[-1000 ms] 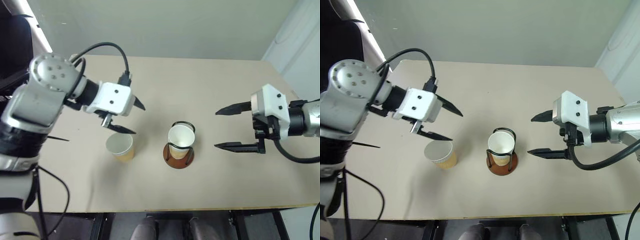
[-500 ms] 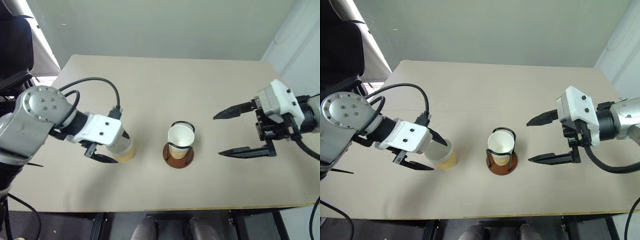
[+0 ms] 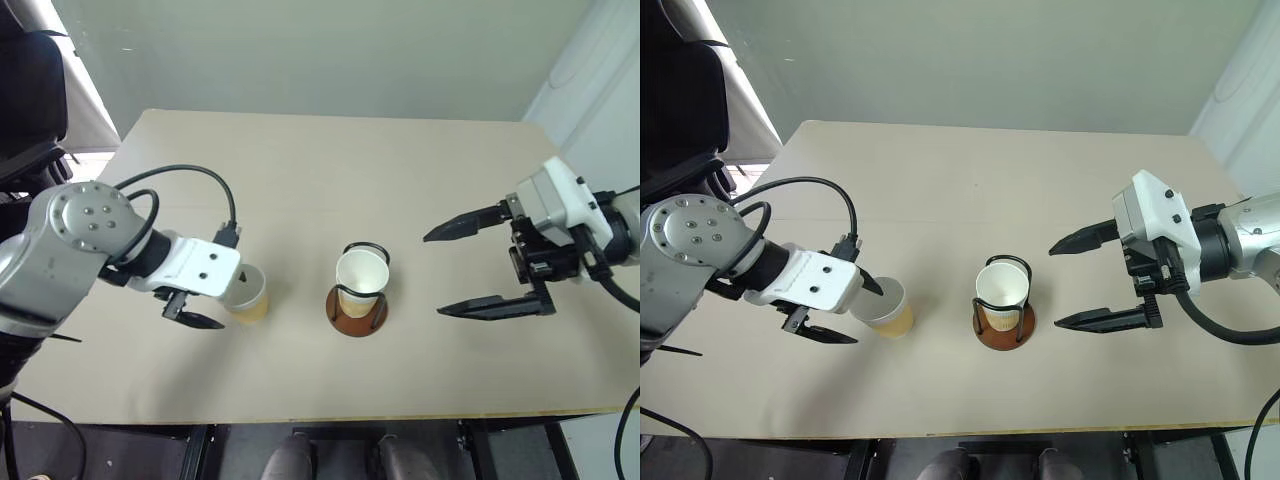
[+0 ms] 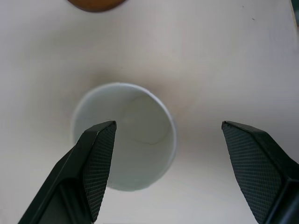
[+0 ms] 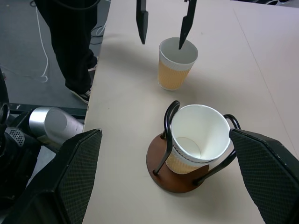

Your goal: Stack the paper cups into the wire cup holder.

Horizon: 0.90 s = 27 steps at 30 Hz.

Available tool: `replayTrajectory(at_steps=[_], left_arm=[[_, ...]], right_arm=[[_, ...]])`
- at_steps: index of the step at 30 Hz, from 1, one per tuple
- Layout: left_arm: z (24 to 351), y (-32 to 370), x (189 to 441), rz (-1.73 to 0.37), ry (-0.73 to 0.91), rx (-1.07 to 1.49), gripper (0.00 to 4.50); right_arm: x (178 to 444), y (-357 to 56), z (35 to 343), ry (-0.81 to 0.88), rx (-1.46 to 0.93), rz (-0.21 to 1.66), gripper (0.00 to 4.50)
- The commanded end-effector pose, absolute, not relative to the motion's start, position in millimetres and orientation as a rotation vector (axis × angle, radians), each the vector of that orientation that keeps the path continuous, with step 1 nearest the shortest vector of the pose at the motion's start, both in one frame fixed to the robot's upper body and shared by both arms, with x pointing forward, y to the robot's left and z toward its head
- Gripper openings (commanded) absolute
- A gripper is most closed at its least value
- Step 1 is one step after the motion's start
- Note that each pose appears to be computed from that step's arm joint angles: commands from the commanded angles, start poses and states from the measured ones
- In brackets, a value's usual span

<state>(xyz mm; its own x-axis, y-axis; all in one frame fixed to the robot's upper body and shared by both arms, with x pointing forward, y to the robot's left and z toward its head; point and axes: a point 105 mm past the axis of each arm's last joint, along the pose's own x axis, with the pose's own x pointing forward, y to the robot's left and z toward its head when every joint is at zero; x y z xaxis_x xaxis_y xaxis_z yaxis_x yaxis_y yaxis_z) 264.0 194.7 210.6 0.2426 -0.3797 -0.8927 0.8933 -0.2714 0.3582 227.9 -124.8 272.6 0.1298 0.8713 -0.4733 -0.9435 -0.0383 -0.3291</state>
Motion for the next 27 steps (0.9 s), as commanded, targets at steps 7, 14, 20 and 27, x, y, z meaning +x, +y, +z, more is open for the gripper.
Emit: replayTrajectory(at_steps=[7,14,20,27], left_arm=[[210,204,265,-1.306,0.578,1.377,3.86],[201,205,267,-1.321,0.594,1.384,3.86],[192,203,271,-1.341,0.597,1.388,3.86],[188,198,276,-1.354,0.58,1.391,3.86]], right_arm=[[226,-123,278,0.097,-0.693,1.471,4.5],[227,-122,276,0.093,-0.684,1.47,4.5],[228,-120,276,0.088,-0.679,1.467,4.5],[228,-119,275,0.087,-0.673,1.458,4.5]])
